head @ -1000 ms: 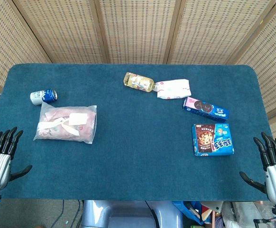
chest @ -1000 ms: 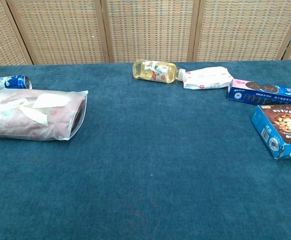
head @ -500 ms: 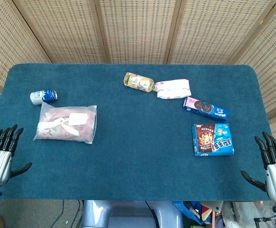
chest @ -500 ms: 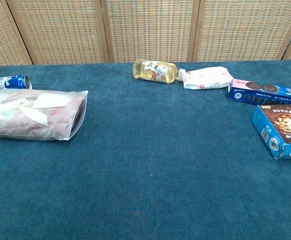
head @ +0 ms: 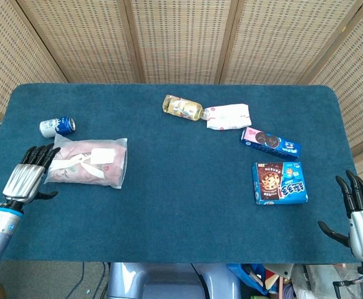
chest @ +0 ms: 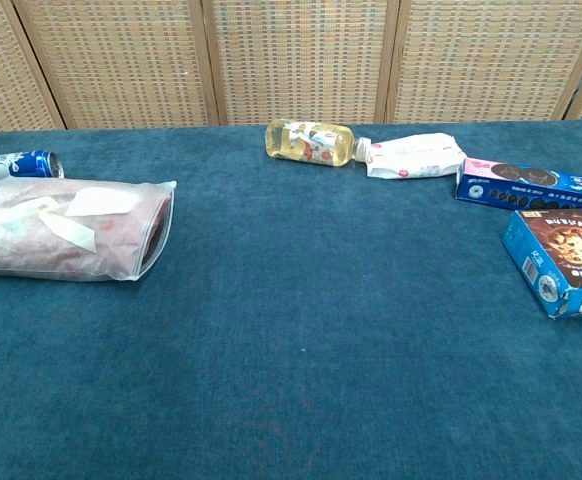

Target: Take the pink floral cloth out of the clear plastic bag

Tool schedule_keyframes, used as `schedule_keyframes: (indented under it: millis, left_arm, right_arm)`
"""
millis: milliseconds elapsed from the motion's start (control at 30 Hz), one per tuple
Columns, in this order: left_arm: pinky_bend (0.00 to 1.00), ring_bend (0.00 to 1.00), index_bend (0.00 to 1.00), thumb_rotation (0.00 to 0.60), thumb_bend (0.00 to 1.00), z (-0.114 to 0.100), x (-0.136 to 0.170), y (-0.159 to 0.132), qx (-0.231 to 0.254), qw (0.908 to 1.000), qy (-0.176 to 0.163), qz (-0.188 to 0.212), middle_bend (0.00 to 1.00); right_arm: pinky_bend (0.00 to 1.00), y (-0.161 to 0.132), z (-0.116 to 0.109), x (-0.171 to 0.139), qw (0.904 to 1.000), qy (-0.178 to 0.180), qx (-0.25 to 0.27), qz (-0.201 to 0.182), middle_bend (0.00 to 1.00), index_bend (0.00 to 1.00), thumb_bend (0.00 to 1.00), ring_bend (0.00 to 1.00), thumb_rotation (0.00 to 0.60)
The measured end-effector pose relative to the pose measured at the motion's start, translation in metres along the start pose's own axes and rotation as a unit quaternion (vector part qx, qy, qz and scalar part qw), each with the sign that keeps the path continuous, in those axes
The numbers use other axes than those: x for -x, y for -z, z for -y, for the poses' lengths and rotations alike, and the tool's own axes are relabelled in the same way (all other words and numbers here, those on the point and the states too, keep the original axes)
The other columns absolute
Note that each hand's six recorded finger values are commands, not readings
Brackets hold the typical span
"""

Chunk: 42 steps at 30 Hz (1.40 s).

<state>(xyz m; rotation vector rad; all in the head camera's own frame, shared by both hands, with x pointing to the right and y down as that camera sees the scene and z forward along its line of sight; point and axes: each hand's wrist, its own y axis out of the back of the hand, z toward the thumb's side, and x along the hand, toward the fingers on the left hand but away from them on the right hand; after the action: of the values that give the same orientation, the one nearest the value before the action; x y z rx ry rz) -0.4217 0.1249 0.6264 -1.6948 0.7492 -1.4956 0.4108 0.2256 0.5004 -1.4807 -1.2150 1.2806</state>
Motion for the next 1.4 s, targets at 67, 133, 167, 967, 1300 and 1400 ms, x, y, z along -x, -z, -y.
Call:
schedule_keyframes:
  millis: [67,133,167,967,1300,1400]
  left_arm:
    - [0.00,0.00,0.00,0.600,0.11,0.004,-0.013,0.002,-0.012,0.9998,0.013,0.001,0.00]
    - [0.00,0.00,0.00,0.600,0.11,0.009,-0.025,0.005,-0.023,0.9994,0.026,0.001,0.00]
    - [0.00,0.00,0.00,0.600,0.11,0.012,-0.030,0.006,-0.027,0.9991,0.033,0.000,0.00]
    - [0.00,0.00,0.00,0.600,0.11,0.061,-0.106,-0.020,-0.052,0.9893,0.135,0.020,0.00]
    - [0.37,0.22,0.04,0.600,0.11,0.064,-0.119,-0.035,-0.037,0.9915,0.123,0.021,0.19]
    - [0.47,0.33,0.19,0.600,0.11,0.063,-0.121,-0.037,-0.030,0.9928,0.114,0.021,0.33]
  right_arm:
    - [0.00,0.001,0.001,0.001,1.0000,-0.001,-0.001,0.002,0.00,0.00,0.00,0.00,0.600]
    - [0.00,0.002,0.001,0.002,1.0000,-0.001,-0.002,0.005,0.00,0.00,0.00,0.00,0.600]
    - [0.00,0.002,0.001,0.002,1.0000,-0.001,-0.003,0.006,0.00,0.00,0.00,0.00,0.600]
    - [0.00,0.015,0.006,0.009,0.9993,-0.007,-0.009,0.034,0.00,0.00,0.00,0.00,0.600]
    - [0.00,0.016,0.007,0.009,0.9993,-0.008,-0.008,0.037,0.00,0.00,0.00,0.00,0.600]
    - [0.00,0.017,0.007,0.009,0.9992,-0.009,-0.007,0.038,0.00,0.00,0.00,0.00,0.600]
